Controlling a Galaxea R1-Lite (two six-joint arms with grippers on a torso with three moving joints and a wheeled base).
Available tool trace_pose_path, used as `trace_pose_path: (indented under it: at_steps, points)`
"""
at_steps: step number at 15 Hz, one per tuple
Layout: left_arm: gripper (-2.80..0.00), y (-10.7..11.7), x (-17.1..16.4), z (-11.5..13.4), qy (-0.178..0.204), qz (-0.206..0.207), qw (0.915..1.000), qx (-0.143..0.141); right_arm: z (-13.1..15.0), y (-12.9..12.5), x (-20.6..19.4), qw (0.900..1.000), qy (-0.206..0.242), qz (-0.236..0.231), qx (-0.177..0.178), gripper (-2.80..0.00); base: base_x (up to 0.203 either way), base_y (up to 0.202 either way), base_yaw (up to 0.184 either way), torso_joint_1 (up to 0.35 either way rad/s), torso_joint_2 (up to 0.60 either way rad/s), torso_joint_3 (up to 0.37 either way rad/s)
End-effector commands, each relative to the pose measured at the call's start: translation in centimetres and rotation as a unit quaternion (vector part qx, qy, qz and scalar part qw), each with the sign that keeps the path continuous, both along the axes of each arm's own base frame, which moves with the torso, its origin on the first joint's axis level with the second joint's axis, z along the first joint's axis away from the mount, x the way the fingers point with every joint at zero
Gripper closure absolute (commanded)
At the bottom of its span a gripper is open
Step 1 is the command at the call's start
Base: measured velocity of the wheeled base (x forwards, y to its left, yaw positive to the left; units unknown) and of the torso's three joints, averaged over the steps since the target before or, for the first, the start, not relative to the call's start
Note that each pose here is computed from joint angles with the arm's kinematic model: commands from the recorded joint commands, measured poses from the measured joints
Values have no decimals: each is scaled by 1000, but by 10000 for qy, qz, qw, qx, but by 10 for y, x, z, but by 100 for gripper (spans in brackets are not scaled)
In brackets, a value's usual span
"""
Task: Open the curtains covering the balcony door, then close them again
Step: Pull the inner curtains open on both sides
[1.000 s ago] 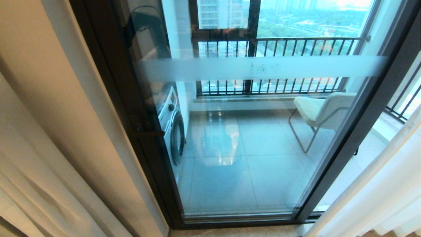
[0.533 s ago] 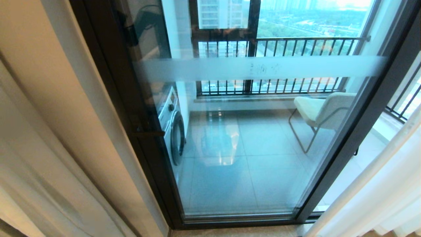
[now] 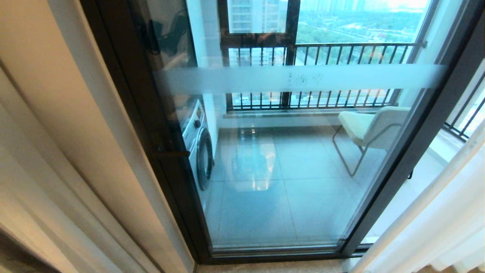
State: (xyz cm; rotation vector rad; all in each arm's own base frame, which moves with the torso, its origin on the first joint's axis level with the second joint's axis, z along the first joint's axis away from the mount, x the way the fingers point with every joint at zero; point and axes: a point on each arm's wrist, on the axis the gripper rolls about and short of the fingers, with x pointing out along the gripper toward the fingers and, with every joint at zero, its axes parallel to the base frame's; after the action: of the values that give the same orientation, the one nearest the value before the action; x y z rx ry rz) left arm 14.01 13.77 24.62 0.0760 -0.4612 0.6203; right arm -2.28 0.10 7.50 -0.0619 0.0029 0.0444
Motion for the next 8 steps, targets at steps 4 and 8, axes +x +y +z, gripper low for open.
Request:
trace_pose_path:
  at_steps: [4,8]
  points:
    - [-280,-33,-23,-13,13,-217,9998,-5,0,0,0,10000,2,1,-5,0,0,0,0,0,0,0]
    - [0,-55,-37,-31,153,-452,9988,-104,0,0,0,10000,1,1,-8,0,0,0,0,0,0,0]
